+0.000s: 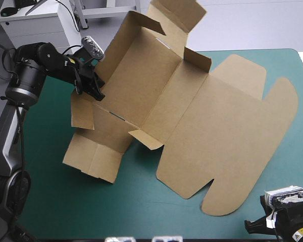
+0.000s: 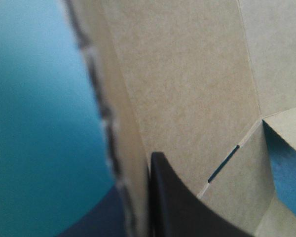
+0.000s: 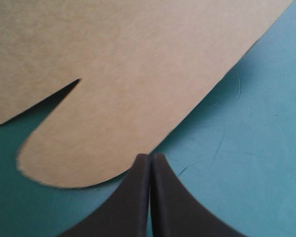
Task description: Fold the box
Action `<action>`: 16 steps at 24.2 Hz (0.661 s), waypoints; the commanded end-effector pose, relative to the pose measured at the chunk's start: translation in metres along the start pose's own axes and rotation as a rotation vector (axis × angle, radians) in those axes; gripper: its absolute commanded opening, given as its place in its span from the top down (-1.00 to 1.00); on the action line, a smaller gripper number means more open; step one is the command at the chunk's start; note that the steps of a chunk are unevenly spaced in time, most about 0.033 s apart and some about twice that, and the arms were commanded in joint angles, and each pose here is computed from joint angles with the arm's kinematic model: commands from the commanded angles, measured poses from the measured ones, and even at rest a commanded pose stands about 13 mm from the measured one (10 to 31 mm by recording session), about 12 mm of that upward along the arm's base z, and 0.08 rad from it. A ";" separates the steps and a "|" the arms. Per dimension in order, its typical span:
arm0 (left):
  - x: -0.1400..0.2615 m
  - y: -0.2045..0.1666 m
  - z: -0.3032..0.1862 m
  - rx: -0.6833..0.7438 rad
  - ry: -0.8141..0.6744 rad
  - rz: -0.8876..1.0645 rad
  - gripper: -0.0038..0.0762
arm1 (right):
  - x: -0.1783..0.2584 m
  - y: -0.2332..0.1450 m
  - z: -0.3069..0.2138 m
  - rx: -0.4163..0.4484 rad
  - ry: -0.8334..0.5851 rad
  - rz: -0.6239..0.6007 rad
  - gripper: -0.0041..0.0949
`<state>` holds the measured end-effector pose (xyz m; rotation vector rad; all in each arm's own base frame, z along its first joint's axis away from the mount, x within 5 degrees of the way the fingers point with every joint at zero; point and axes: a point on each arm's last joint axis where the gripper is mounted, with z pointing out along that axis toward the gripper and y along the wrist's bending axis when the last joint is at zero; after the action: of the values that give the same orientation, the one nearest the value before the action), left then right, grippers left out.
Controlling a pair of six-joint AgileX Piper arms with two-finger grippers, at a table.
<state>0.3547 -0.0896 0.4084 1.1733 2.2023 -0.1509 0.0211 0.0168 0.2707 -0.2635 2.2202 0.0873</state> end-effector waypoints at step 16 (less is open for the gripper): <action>-0.090 -0.088 -0.018 -0.386 -0.115 0.664 0.92 | -0.011 -0.001 -0.004 0.008 -0.069 -0.002 0.95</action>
<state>0.3279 -0.1941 0.4292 1.6041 1.7181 0.3844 0.0211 0.0168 0.2707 -0.2635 2.2202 0.0873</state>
